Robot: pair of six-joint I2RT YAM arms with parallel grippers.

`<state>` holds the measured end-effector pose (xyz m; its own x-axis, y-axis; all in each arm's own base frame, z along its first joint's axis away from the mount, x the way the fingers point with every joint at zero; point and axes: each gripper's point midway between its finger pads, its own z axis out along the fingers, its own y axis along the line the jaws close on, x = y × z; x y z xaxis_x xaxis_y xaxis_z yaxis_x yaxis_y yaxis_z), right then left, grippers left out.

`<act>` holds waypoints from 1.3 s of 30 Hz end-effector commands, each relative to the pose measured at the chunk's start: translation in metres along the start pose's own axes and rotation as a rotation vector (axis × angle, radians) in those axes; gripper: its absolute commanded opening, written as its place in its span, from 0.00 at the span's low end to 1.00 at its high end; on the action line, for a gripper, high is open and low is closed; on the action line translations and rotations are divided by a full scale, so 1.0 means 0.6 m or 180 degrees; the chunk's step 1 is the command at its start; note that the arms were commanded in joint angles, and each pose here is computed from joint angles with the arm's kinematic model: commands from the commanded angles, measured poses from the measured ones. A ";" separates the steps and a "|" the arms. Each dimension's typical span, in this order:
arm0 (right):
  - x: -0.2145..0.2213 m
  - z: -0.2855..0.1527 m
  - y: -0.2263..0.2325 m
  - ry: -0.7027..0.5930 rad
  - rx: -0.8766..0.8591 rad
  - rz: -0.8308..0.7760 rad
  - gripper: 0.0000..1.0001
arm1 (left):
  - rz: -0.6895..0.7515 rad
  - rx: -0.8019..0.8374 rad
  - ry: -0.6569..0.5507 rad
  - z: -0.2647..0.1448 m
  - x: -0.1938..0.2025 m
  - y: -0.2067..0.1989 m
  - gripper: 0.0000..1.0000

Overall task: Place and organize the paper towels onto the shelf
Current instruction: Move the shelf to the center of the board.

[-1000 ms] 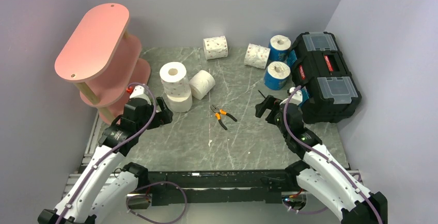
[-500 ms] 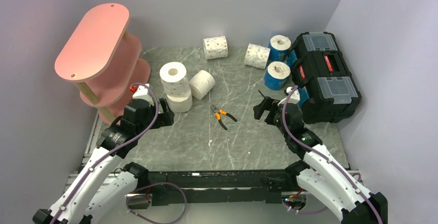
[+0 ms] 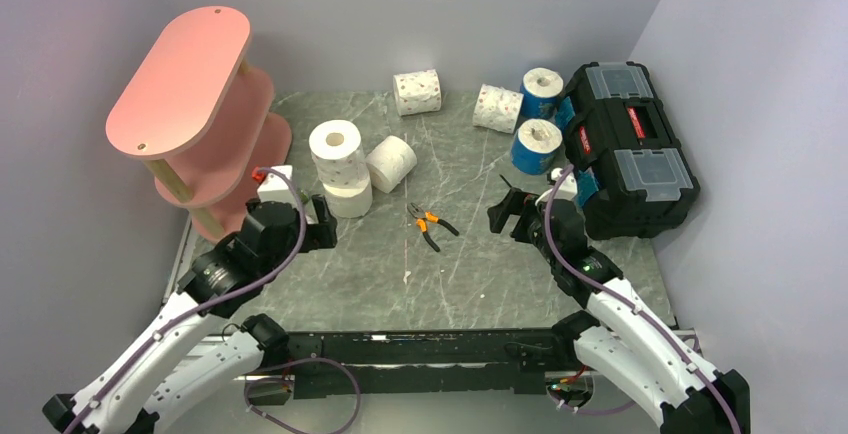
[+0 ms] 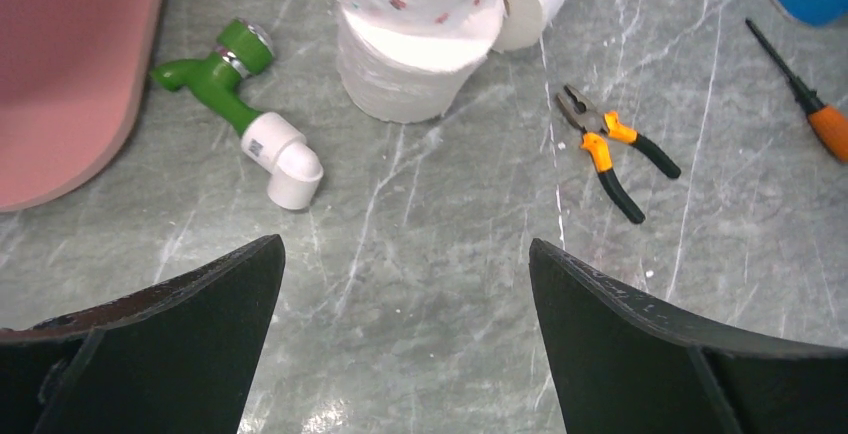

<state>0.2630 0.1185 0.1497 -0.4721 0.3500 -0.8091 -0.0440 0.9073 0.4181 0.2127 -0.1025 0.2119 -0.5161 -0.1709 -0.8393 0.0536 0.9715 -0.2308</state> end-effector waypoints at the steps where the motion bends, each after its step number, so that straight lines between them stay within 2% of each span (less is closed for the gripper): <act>1: -0.034 -0.006 0.022 -0.0220 -0.0160 0.0013 1.00 | -0.0091 -0.0229 -0.0389 -0.030 -0.050 0.029 0.99; 9: -0.036 -0.011 0.029 -0.0300 -0.0270 0.0150 1.00 | -0.0316 -0.0646 -0.0995 -0.119 -0.116 0.103 0.99; 16: -0.031 -0.009 0.039 -0.0210 -0.0350 0.0104 1.00 | -0.0187 -0.0980 -0.0924 -0.171 -0.148 0.135 0.99; 31: -0.029 -0.014 0.052 -0.0177 -0.0477 0.0138 0.99 | -0.0112 -0.1440 -0.1185 -0.268 -0.198 0.201 0.99; 35: -0.027 -0.015 0.055 -0.0168 -0.0518 0.0155 0.99 | -0.0063 -0.1530 -0.1145 -0.270 -0.202 0.204 0.99; 39: -0.029 -0.016 0.059 -0.0170 -0.0559 0.0160 0.99 | 0.0102 -0.1582 -0.0885 -0.235 -0.182 0.190 0.99</act>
<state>0.2578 0.1348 0.1629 -0.4729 0.3764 -0.7967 -0.1266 0.8658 0.4842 0.1437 0.0575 0.3618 -0.1758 -0.1951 -0.9649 -0.3650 0.9232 -0.1202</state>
